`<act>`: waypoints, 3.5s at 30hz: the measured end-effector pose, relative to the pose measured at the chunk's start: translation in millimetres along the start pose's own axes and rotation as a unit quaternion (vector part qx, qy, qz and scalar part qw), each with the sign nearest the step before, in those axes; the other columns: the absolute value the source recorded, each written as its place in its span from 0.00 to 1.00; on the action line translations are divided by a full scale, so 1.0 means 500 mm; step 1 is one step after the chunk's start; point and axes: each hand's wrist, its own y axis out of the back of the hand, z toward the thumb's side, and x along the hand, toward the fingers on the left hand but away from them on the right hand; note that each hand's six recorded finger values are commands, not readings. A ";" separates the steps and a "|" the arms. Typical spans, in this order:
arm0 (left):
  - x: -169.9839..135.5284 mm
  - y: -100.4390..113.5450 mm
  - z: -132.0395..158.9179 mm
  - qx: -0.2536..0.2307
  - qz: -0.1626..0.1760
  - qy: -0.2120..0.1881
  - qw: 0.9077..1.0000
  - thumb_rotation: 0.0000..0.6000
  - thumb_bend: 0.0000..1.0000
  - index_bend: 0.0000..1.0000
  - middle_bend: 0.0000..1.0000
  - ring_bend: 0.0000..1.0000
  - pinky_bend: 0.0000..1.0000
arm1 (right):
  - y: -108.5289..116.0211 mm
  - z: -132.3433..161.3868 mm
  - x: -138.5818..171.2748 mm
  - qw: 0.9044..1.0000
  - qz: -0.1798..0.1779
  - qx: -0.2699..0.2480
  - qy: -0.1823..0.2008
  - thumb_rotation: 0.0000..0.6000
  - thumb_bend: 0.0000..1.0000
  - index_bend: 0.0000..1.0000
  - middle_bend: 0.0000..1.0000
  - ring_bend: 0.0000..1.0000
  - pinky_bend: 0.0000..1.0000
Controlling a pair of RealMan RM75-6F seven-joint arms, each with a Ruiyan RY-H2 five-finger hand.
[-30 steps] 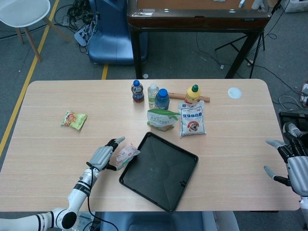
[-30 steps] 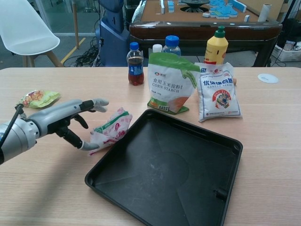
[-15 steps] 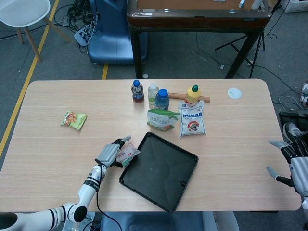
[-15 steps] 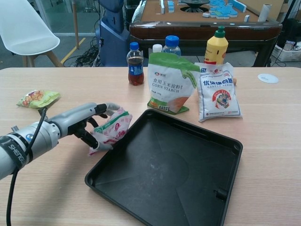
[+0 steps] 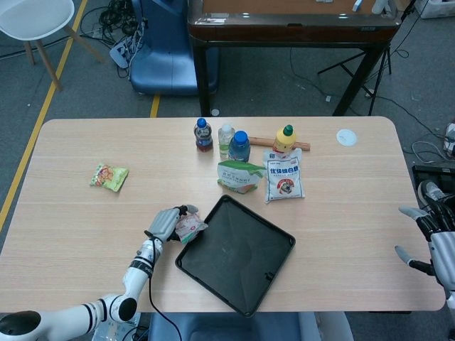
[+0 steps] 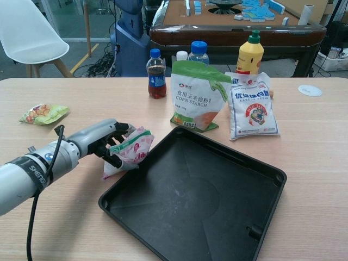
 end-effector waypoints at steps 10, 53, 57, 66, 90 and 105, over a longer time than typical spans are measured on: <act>0.009 0.029 -0.010 0.052 0.012 -0.011 0.999 1.00 0.20 0.51 0.62 0.58 0.64 | 0.001 0.004 -0.002 1.000 -0.002 -0.001 0.003 1.00 0.21 0.23 0.28 0.06 0.06; -0.099 0.016 0.123 0.632 0.199 -0.142 0.736 1.00 0.20 0.48 0.61 0.57 0.65 | -0.005 0.006 0.002 1.000 -0.004 -0.009 0.013 1.00 0.21 0.23 0.28 0.06 0.06; -0.106 0.004 0.119 0.641 0.205 -0.141 0.726 1.00 0.20 0.47 0.61 0.57 0.65 | -0.004 0.005 0.004 1.000 -0.004 -0.009 0.011 1.00 0.21 0.23 0.28 0.06 0.06; -0.105 -0.011 0.111 0.672 0.209 -0.128 0.699 1.00 0.20 0.47 0.61 0.57 0.67 | -0.001 0.006 0.006 1.000 -0.006 -0.009 0.013 1.00 0.21 0.23 0.28 0.06 0.06; -0.092 0.015 0.123 0.603 0.188 -0.105 0.768 1.00 0.20 0.46 0.61 0.56 0.67 | 0.000 0.002 0.008 1.000 -0.009 -0.011 0.010 1.00 0.21 0.23 0.28 0.06 0.06; -0.053 0.058 0.083 0.357 0.057 -0.037 0.931 1.00 0.20 0.45 0.60 0.55 0.67 | 0.001 0.003 0.007 1.000 -0.010 -0.010 0.009 1.00 0.21 0.23 0.28 0.06 0.06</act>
